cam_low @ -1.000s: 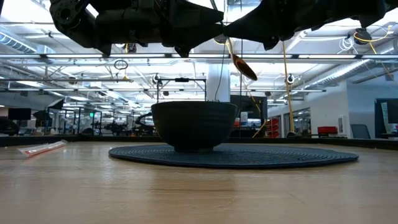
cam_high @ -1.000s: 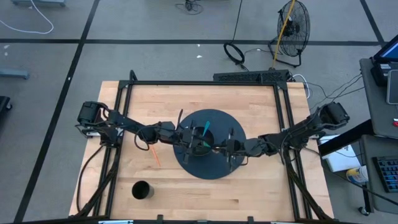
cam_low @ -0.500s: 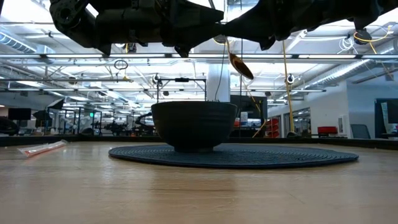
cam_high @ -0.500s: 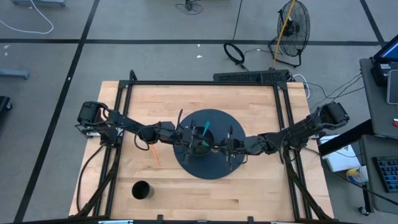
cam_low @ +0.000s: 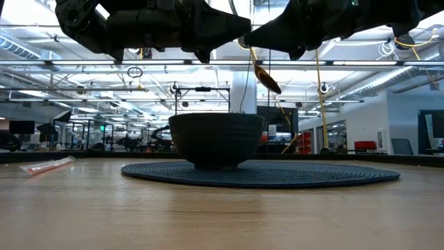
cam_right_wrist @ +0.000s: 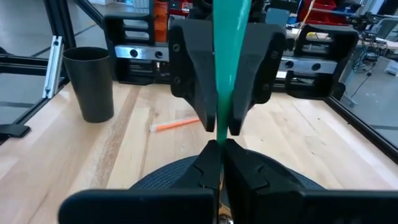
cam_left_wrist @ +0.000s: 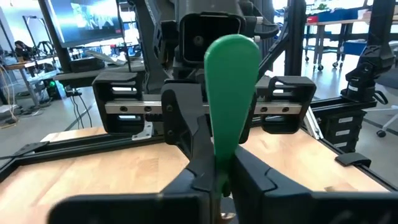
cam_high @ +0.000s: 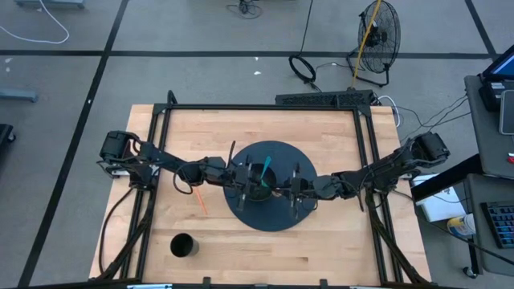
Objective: Pick & Place Utensil
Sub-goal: Put the gold spoon into the black bowl on the blue table placemat
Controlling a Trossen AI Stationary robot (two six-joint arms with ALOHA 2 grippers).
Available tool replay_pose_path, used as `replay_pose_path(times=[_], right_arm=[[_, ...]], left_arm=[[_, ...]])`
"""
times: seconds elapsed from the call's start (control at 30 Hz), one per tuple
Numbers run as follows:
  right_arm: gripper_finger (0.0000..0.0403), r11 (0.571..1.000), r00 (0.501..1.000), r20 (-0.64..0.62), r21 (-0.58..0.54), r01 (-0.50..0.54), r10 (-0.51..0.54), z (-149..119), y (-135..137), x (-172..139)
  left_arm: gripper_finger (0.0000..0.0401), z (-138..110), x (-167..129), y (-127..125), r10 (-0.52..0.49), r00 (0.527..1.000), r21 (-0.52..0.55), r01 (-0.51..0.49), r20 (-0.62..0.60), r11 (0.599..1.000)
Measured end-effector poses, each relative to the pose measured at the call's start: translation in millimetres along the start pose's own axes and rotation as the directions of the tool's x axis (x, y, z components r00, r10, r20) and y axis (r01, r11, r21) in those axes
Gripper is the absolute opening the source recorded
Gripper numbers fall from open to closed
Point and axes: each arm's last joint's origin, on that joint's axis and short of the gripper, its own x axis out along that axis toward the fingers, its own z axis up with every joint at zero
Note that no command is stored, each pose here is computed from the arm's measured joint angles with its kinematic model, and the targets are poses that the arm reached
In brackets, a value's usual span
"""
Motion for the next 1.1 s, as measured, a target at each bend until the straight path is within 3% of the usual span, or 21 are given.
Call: replay_pose_path(times=[0.17, 0.33, 0.43, 1.1], right_arm=[[0.0, 1.0, 1.0, 0.0, 0.001, 0.0, 0.0, 0.0, 0.0, 0.0], [0.0, 1.0, 1.0, 0.0, 0.001, 0.003, -0.003, 0.0, -0.2, 0.0], [0.0005, 1.0, 1.0, 0.0, 0.001, 0.002, -0.002, 0.0, -0.1, 0.0], [0.0146, 0.998, 0.993, -0.11, 0.012, 0.055, -0.053, -11.3, -1.3, -0.9]], left_arm=[[0.0019, 0.4, 0.0, 0.1, 0.003, 1.0, 0.001, -0.003, 0.004, 1.0], [0.0037, 0.4, 0.0, 0.6, 0.022, 1.0, -0.001, -0.022, 0.003, 1.0], [0.002, 0.5, 0.0, 0.6, 0.022, 1.0, 0.002, -0.022, 0.003, 1.0], [0.0024, -3.7, -0.1, 1.5, 0.033, 0.999, -0.024, -0.034, -0.039, 0.999]])
